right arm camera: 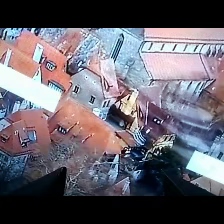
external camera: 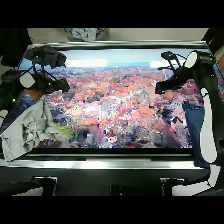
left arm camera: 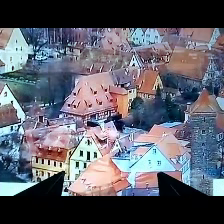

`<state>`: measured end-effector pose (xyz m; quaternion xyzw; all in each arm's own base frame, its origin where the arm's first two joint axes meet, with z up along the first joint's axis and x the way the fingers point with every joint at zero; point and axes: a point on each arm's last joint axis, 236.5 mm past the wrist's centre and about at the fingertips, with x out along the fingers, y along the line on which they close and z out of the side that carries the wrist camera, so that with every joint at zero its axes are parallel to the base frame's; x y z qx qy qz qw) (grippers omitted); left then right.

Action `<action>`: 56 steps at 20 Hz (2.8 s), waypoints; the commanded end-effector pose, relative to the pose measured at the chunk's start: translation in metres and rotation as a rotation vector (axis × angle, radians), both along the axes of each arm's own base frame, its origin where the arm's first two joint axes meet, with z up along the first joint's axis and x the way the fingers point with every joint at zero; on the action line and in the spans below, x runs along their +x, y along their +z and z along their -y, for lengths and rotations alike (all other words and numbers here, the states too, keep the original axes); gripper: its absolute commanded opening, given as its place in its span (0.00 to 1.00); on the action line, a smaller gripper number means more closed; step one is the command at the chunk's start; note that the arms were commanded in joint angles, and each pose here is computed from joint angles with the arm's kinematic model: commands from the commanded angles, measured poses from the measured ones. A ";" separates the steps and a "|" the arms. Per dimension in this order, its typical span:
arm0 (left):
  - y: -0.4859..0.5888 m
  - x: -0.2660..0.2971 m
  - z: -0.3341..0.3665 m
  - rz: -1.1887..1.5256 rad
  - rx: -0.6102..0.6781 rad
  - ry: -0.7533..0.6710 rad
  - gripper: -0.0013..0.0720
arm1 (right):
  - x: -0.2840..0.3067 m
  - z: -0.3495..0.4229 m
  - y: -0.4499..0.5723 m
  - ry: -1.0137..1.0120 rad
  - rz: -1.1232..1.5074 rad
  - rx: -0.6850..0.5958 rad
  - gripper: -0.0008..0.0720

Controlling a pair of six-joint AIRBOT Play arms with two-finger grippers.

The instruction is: Fold the shirts.

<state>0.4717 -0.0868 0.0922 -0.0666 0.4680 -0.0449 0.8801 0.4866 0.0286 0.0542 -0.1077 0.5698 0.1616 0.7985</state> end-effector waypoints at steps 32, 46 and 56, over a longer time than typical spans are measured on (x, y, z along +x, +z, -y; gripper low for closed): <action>0.121 -0.037 -0.047 0.268 -0.211 -0.017 0.06 | -0.013 0.048 0.106 0.033 0.235 -0.240 0.98; -0.036 -0.180 0.345 -0.199 -0.372 -0.750 0.11 | -0.132 0.068 0.236 -0.074 0.406 -0.300 0.97; -0.005 -0.065 0.086 -0.266 -0.016 -0.339 0.95 | -0.127 -0.003 0.048 0.162 -0.098 -0.030 0.97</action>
